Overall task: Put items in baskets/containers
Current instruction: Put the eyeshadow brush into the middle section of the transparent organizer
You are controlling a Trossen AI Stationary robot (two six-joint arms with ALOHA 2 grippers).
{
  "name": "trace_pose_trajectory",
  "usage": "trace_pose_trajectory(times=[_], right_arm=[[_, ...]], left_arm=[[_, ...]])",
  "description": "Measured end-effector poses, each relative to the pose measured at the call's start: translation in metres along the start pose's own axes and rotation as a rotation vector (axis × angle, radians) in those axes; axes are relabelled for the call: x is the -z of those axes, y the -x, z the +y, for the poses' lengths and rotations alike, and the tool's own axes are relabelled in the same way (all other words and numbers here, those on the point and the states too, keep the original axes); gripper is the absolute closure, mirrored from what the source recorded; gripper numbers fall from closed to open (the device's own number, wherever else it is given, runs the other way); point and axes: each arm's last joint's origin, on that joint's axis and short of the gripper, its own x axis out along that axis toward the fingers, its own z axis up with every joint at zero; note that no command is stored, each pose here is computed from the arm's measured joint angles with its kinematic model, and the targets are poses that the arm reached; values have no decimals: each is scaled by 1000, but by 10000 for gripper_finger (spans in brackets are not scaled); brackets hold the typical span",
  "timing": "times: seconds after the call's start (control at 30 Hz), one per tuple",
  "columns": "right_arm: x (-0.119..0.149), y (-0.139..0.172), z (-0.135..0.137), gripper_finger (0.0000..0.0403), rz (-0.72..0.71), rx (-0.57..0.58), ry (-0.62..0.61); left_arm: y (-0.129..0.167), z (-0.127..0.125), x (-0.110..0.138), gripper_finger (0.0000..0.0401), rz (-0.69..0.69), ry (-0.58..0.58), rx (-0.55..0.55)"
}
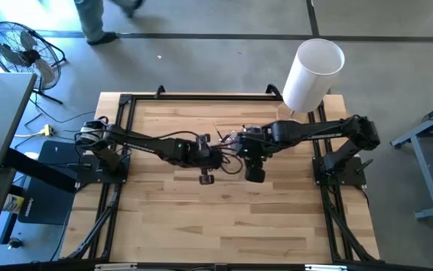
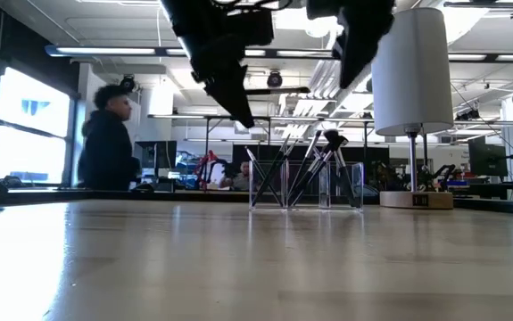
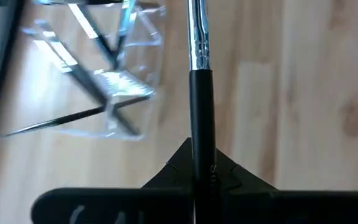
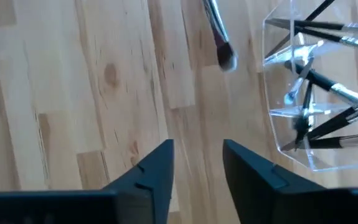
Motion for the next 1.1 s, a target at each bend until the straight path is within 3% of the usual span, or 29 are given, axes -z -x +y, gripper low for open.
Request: trace_pose_trajectory(times=[0.1,0.23,0.37,0.53,0.67,0.87,0.97,1.1], right_arm=[[27,-8,-6,259,-60,-20,-28],[81,-17,-12,254,-212,-69,-156],[124,-31,-16,261,-562,-128,-334],[146,-48,-20,273,-1108,-216,-422],[144,-45,-20,273,-1274,-208,-434],[107,-17,-12,273,-1364,-73,-300],[87,-7,-14,273,-1347,5,-290],[65,0,-21,273,-1282,-43,-319]], left_arm=[[-11,0,6,401,-39,82,68],[-15,-2,16,401,-140,223,136],[-22,-4,19,401,-324,360,253],[-13,11,-2,401,-653,527,385],[-4,26,-17,401,-795,559,415],[1,41,-28,401,-829,573,402],[2,41,-29,401,-832,572,403],[2,41,-29,401,-831,572,401]])
